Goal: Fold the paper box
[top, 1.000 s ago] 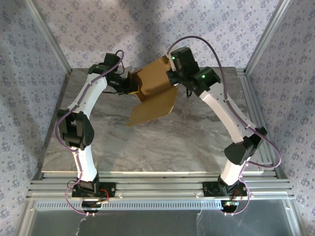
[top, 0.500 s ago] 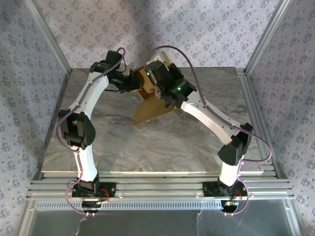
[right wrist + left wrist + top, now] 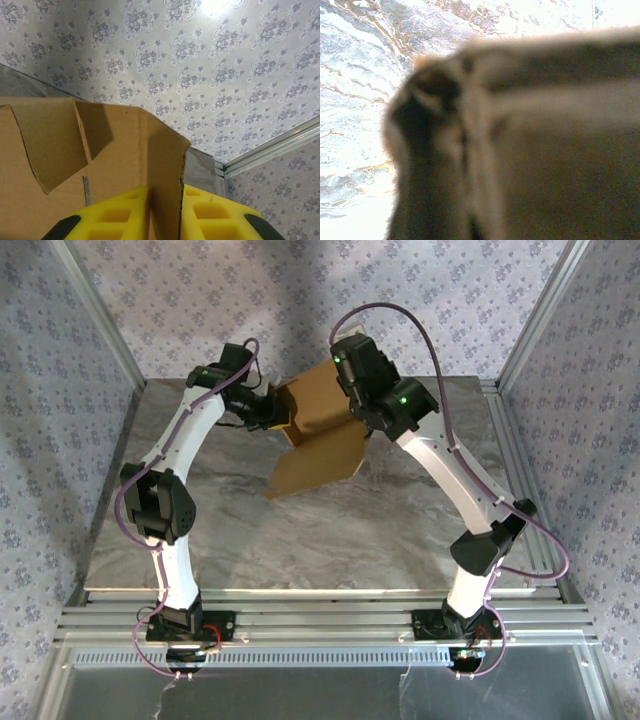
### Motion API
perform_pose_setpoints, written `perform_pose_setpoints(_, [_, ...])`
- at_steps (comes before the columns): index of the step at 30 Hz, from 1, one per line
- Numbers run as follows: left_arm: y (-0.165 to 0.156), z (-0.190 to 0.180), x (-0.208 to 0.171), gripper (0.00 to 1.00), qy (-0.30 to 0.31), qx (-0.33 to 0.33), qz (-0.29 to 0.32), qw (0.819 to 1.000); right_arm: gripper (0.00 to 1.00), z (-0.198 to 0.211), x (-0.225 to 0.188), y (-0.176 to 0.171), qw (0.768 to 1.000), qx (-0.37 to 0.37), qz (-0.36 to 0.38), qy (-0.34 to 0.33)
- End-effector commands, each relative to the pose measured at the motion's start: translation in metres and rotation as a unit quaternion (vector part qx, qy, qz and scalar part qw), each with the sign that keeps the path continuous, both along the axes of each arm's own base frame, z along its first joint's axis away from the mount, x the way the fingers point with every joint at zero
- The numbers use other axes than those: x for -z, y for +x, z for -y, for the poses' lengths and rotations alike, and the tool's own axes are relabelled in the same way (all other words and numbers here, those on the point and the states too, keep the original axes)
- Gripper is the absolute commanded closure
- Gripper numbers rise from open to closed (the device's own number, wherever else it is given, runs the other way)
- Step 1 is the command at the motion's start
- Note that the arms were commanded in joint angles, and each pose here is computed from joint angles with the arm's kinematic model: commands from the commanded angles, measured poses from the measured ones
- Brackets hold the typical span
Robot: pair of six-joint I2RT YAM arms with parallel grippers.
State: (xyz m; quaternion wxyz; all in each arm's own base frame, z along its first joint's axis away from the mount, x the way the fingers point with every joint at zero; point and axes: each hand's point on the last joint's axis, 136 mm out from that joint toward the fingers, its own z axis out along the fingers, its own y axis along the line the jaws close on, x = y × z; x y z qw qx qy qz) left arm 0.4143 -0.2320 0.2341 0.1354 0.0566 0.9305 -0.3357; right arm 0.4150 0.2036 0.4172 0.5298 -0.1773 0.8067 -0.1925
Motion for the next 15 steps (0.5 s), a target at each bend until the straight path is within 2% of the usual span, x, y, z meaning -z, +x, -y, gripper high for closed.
perform_pose_setpoints(1, [0.000, 0.002, -0.006, 1.00, -0.003, 0.004, 0.003, 1.000, 0.81, 0.014, 0.009, -0.006, 1.000, 0.019, -0.020, 0.008])
perform_pose_setpoints(5, [-0.002, 0.001, -0.008, 1.00, -0.003, 0.005, 0.003, 1.000, 0.82, 0.017, 0.012, -0.002, 0.999, 0.020, -0.025, 0.017])
perform_pose_setpoints(7, [-0.003, 0.002, -0.008, 1.00, -0.004, 0.006, 0.002, 1.000, 0.90, 0.015, 0.013, -0.002, 0.999, 0.022, -0.023, 0.007])
perform_pose_setpoints(9, [-0.003, 0.003, -0.010, 1.00, -0.004, 0.007, 0.003, 1.000, 1.00, 0.017, 0.009, -0.002, 0.999, 0.046, -0.005, -0.025])
perform_pose_setpoints(15, [-0.006, 0.004, -0.012, 1.00, -0.004, 0.008, 0.002, 1.000, 1.00, 0.020, -0.006, -0.001, 0.984, 0.114, 0.055, -0.128])
